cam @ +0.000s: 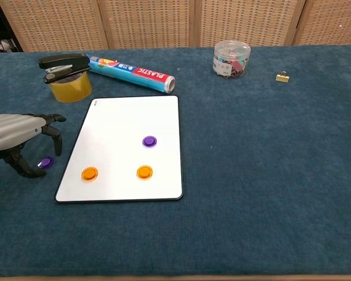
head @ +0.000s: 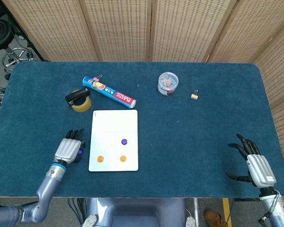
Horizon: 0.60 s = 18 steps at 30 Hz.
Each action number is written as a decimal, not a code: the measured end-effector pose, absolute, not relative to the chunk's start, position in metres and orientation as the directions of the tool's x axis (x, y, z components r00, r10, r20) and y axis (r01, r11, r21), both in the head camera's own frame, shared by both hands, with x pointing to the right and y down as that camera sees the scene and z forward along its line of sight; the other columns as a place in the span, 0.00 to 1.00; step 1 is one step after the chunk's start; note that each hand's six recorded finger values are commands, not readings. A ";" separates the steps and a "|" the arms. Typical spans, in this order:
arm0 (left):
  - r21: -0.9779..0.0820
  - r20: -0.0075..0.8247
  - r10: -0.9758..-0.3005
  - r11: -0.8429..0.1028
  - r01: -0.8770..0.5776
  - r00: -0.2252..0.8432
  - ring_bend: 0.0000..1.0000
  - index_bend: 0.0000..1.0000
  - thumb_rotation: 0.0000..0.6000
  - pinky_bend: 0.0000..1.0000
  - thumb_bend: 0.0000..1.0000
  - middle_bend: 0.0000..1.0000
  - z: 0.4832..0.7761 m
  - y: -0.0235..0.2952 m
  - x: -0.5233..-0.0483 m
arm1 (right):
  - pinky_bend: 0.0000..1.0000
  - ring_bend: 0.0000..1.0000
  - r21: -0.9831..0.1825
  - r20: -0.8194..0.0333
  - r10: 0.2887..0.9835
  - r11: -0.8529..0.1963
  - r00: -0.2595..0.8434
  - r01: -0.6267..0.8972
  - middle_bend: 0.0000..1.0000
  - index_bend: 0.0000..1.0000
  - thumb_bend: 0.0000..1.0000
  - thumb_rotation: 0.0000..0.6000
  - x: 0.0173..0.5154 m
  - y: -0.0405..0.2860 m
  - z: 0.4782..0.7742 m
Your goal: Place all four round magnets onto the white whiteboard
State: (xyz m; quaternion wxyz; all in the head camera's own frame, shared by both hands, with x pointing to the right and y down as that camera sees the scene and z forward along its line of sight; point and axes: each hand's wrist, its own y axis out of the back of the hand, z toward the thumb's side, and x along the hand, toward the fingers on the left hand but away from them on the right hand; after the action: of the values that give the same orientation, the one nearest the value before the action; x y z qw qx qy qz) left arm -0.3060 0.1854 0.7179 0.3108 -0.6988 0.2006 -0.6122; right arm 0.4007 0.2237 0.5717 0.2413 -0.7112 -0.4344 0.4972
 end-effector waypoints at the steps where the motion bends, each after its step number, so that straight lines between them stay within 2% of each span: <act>1: -0.680 0.731 -0.661 -0.726 0.100 0.170 0.00 0.45 1.00 0.00 0.25 0.00 0.718 0.185 -0.306 | 0.00 0.00 -0.776 -0.497 0.858 -0.505 0.128 0.378 0.00 0.22 0.08 1.00 0.401 0.224 0.572; 18: -0.676 0.736 -0.661 -0.730 0.103 0.144 0.00 0.47 1.00 0.00 0.26 0.00 0.719 0.186 -0.313 | 0.00 0.00 -0.775 -0.499 0.857 -0.507 0.127 0.377 0.00 0.22 0.08 1.00 0.401 0.224 0.572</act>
State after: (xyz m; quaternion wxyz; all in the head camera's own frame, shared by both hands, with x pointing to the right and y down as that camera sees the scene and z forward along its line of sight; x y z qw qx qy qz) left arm -0.3128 0.1862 0.7190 0.3072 -0.6913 0.2019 -0.6221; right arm 0.4006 0.2238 0.5720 0.2412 -0.7109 -0.4339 0.4982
